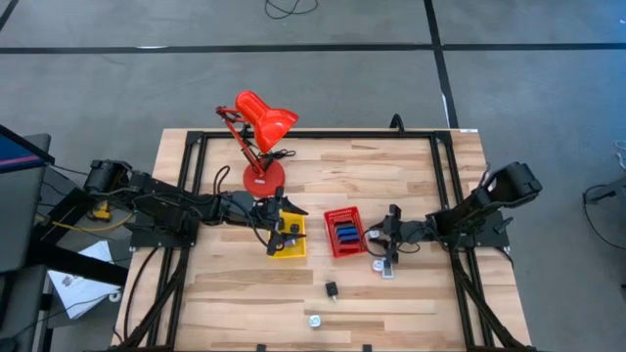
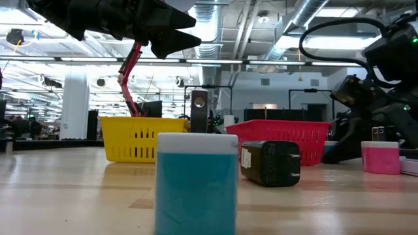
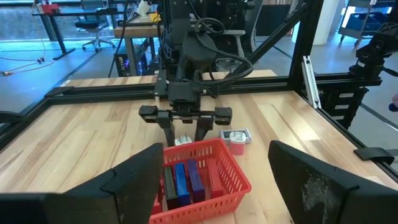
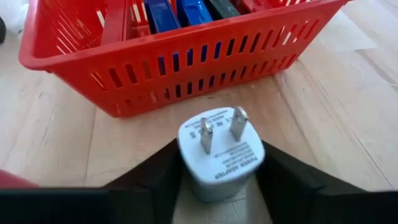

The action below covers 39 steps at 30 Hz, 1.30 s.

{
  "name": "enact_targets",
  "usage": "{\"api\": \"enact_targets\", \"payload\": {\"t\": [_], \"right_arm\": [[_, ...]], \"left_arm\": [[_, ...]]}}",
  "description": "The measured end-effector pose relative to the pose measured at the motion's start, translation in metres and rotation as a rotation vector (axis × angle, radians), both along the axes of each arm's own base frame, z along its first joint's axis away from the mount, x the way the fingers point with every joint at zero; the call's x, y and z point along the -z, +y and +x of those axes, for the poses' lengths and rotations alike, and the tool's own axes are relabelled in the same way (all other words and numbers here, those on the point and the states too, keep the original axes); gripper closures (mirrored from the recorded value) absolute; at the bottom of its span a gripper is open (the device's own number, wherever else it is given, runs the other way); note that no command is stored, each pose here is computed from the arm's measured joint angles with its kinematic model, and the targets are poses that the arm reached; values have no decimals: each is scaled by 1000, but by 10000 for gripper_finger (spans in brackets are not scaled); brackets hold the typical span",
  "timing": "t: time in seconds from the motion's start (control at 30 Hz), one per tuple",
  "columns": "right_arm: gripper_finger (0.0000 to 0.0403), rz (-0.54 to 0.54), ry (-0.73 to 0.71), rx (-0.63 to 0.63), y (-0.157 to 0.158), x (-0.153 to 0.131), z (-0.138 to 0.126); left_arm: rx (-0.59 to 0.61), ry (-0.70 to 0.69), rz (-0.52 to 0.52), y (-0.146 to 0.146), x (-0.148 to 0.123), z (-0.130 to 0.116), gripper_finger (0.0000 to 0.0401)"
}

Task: Pick & Place Office items
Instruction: Put the top light blue charger adapter into the yellow bin

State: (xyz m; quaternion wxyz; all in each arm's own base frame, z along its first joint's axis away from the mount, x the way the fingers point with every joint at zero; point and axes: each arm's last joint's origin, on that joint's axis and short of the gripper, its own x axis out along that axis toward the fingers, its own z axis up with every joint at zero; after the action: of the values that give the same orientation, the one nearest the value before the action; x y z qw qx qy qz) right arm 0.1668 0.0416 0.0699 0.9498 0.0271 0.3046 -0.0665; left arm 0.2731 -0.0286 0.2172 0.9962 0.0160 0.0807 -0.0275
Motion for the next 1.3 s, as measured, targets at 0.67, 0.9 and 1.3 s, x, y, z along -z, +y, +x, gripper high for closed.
{"api": "enact_targets", "payload": {"t": [0.67,0.9,1.3], "right_arm": [[156,22,16,-4,1,1,-2],[157,12,26,-21,5,2,-3],[264,12,26,-19,5,2,-4]], "left_arm": [[-4,0,1,0,0,0,114],[-4,0,1,0,0,0,114],[-3,0,1,0,0,0,114]]}}
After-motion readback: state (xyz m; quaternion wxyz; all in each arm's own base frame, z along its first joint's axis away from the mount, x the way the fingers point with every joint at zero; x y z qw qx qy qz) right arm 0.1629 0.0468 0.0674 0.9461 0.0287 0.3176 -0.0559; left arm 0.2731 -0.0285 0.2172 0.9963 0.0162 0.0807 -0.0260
